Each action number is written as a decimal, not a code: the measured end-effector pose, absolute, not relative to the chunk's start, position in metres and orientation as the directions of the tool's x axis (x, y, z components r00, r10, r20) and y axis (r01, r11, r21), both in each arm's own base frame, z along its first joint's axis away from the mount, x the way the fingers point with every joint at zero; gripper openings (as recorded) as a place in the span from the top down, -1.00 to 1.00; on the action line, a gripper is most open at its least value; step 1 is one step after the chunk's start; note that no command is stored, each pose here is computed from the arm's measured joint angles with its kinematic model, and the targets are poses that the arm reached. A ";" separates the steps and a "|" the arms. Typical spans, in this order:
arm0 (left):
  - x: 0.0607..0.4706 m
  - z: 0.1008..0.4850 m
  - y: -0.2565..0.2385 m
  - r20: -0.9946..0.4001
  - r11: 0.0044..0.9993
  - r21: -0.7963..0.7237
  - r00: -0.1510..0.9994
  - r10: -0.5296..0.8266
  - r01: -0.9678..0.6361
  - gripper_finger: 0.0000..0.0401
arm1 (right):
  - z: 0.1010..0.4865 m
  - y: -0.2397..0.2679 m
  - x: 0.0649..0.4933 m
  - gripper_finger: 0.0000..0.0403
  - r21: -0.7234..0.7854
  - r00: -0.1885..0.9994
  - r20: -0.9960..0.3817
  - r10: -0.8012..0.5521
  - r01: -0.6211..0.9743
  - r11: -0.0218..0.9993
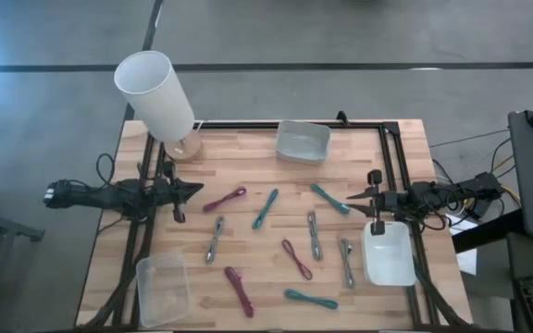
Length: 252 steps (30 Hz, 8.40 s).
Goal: Pick & Place USB Port
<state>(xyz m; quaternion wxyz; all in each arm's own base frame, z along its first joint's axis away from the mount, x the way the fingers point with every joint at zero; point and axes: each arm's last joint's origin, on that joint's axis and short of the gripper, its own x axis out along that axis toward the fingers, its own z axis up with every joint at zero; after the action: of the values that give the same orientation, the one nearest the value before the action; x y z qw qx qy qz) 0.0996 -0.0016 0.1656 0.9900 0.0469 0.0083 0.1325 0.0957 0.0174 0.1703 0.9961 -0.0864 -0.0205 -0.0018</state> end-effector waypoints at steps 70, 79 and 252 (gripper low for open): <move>0.100 0.166 -0.002 -0.004 0.957 0.131 0.965 0.263 -0.260 0.94 | 0.170 0.017 0.096 0.66 -0.172 0.999 0.041 0.000 0.007 0.985; 0.100 0.170 -0.002 0.035 0.963 -0.078 0.965 0.261 -0.258 0.94 | 0.173 0.017 0.096 0.60 -0.062 0.998 0.064 0.000 0.004 0.998; 0.163 0.286 -0.165 -0.867 0.623 -0.452 0.478 -0.139 -0.639 0.94 | 0.192 0.026 0.228 0.16 0.079 0.876 -0.388 -0.287 0.342 0.936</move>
<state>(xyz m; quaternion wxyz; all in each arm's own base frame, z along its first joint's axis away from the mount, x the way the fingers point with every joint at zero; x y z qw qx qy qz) 0.1628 -0.1647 0.2860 0.7599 -0.4019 0.4837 0.1646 0.2276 0.0264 0.1924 0.9657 0.0726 0.1889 -0.1629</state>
